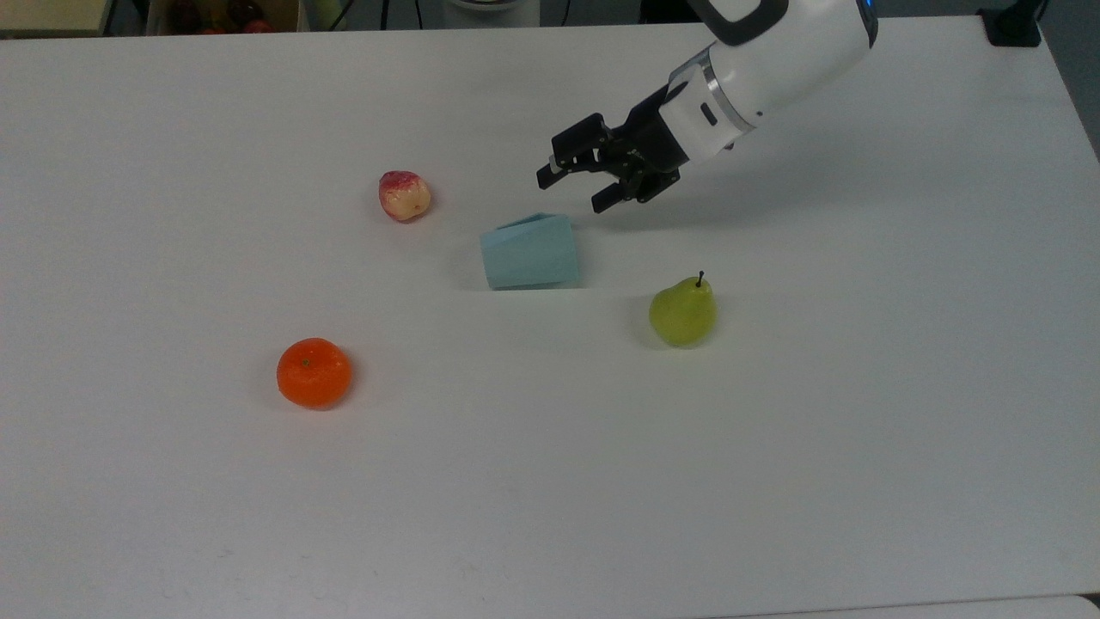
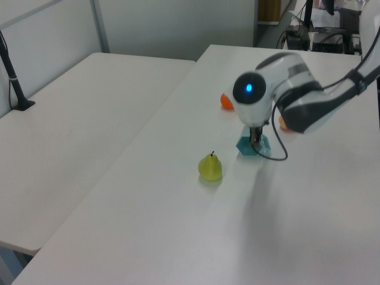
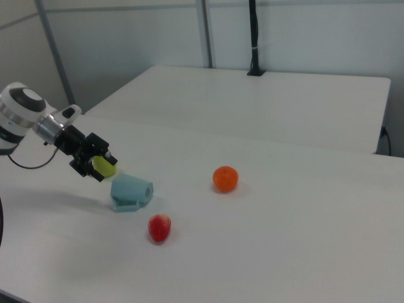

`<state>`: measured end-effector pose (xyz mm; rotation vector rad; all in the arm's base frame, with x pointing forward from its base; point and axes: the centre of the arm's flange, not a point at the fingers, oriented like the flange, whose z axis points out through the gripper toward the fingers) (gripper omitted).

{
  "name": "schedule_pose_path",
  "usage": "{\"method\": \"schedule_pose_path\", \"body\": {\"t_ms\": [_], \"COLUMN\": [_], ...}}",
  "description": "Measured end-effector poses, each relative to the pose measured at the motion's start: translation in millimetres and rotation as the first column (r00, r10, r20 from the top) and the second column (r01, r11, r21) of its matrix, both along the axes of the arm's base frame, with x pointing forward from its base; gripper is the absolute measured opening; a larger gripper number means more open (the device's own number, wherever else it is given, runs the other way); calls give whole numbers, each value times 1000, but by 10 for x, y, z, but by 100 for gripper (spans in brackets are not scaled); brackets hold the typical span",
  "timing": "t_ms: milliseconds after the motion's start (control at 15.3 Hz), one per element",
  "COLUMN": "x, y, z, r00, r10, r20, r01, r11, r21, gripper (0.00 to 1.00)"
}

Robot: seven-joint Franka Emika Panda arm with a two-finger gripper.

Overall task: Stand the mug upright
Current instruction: 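Move the open gripper down toward the light-blue mug lying on its side, then close the gripper on the mug's body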

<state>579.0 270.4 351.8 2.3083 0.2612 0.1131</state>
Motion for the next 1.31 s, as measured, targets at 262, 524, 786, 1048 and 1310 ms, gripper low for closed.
{"method": "schedule_pose_path", "body": {"t_ms": [262,524,786,1048,1310], "x": [53,138,211,256,365], "y": [-17,-154,-318,-346,-480], "z": [-442,-632,-700,-624,-372], "r00": [999,999,999,999,995], "r10": [-5,10,-9,-17,-48], "r20": [33,36,32,46,87], "r01": [8,-5,14,24,60], "r11": [997,990,988,987,988], "r21": [-79,-140,-155,-159,-140], "gripper": [100,93,63,29,10]}}
